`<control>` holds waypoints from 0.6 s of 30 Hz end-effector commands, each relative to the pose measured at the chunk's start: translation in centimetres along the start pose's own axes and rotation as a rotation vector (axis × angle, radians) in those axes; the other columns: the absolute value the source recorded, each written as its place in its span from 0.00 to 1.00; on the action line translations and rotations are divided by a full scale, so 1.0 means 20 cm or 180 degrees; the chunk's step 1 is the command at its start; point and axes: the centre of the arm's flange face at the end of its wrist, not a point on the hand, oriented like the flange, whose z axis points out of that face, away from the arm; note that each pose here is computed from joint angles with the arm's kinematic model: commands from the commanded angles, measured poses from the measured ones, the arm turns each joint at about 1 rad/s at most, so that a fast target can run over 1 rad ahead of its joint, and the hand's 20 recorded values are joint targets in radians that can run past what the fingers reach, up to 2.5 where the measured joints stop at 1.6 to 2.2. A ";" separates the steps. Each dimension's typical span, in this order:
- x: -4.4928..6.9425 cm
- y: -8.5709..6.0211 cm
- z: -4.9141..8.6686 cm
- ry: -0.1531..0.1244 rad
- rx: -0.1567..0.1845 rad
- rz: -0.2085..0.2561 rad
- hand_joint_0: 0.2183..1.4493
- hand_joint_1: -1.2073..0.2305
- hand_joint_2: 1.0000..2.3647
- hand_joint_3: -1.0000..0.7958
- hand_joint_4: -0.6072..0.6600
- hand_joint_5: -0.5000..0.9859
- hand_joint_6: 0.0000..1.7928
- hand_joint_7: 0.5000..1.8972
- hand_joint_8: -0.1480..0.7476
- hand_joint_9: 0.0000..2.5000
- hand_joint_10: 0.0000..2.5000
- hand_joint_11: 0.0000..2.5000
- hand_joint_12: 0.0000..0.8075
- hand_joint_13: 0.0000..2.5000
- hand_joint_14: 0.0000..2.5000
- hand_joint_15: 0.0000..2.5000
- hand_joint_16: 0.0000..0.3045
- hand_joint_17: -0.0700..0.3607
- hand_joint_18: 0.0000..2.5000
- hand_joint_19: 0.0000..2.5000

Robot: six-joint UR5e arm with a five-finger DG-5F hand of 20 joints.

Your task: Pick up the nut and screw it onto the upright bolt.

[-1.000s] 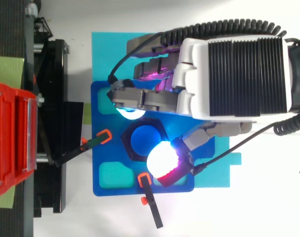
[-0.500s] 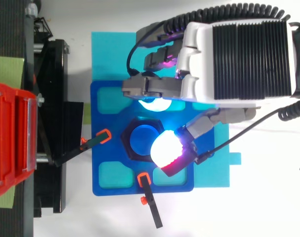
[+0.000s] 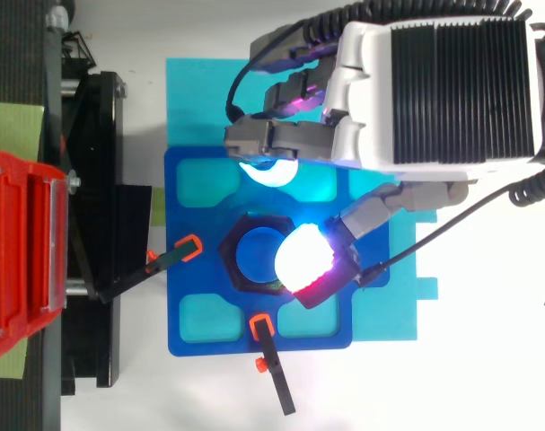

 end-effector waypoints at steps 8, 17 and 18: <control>-0.07 0.00 0.02 -0.0073 -0.0007 -0.0015 0.22 0.63 0.00 0.28 0.67 0.31 0.28 0.40 0.44 0.57 0.00 0.02 0.20 0.42 0.00 0.00 0.08 0.29 0.28 0.05; -0.20 0.01 -0.09 0.0221 -0.0067 -0.0497 0.21 0.63 0.00 0.28 0.67 0.30 0.28 0.36 0.44 0.55 0.00 0.01 0.20 0.41 0.00 0.00 0.08 0.29 0.28 0.05; -0.21 0.01 -0.10 0.0236 -0.0063 -0.0520 0.21 0.63 0.00 0.28 0.67 0.30 0.28 0.36 0.43 0.55 0.00 0.01 0.20 0.41 0.00 0.00 0.08 0.30 0.27 0.05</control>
